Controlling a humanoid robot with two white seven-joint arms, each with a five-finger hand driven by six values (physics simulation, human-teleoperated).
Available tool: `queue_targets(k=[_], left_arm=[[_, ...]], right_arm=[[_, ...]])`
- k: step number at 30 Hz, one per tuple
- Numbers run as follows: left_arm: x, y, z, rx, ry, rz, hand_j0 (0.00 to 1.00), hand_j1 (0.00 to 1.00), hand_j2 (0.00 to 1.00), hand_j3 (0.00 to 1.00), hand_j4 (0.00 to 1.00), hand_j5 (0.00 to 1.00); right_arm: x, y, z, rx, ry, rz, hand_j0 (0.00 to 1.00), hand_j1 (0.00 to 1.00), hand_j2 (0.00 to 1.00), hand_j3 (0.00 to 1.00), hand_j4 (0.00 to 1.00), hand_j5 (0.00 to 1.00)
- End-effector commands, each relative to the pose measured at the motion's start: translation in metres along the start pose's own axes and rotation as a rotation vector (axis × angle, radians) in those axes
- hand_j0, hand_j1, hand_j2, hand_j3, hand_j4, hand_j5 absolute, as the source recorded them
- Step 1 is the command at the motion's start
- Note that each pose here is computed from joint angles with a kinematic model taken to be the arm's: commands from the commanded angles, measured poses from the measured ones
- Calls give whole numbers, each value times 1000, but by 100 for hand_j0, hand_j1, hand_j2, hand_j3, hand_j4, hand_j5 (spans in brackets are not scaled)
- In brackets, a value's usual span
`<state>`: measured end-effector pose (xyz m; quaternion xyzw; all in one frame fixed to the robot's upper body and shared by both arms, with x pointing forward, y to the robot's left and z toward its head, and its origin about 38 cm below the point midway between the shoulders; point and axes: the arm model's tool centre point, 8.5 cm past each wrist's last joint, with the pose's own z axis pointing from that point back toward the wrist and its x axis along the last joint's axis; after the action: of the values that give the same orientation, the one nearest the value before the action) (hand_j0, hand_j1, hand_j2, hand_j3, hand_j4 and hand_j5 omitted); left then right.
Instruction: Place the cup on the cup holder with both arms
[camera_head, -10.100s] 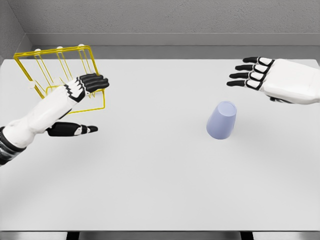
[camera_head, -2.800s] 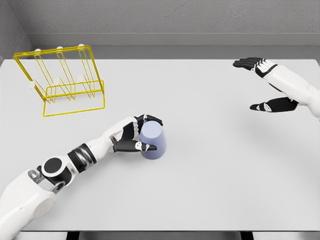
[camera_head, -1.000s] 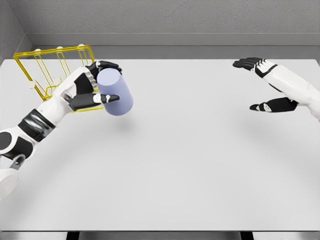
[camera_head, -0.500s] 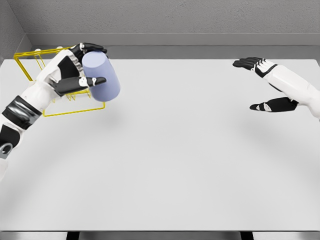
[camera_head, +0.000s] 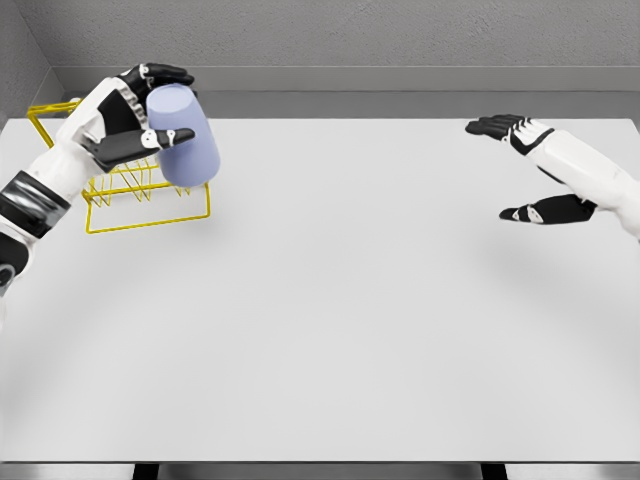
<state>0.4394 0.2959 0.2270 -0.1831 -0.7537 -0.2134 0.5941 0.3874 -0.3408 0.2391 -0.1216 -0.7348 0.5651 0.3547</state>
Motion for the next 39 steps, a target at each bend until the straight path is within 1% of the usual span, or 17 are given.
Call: queue_targets(k=[1,6,10,13,18,21,26,28,36,39], left_arm=[[-2,5,1,12,7,4,63,63,63,63,63,63],[1,11,-3,23,3,-2,63,63,63,63,63,63],[2,23,-6,51,4,6,63,63,63,63,63,63],[2,29,-7,64,6,5,63,63,63,63,63,63],[3,29,-8,63,3,4,63,63,63,63,63,63],[3,29,-8,64,5,3,70,70,70,70,70,70],[3,29,-7,64,6,1,93,93,93,93,93,93],[2,29,-7,64,9,2,97,97,97,97,97,97],[3,29,-8,63,5,-1,97,97,97,97,97,97],[4,28,-8,59,3,-2,99,99,99,99,99,99]], right_arm=[[0,0,0,-4,-2,-7,100,100,100,100,100,100],[0,-1,0,-6,-1,-6,100,100,100,100,100,100],[0,-1,0,-5,-1,-6,100,100,100,100,100,100],[0,0,0,-4,-2,-7,100,100,100,100,100,100],[0,-1,0,-5,-2,-5,100,100,100,100,100,100],[0,-1,0,-5,-2,-5,100,100,100,100,100,100],[0,0,0,-4,-2,-7,100,100,100,100,100,100],[0,-1,0,-5,-1,-6,100,100,100,100,100,100],[0,-1,0,-5,-1,-6,100,100,100,100,100,100],[0,-1,0,-6,-1,-6,100,100,100,100,100,100]])
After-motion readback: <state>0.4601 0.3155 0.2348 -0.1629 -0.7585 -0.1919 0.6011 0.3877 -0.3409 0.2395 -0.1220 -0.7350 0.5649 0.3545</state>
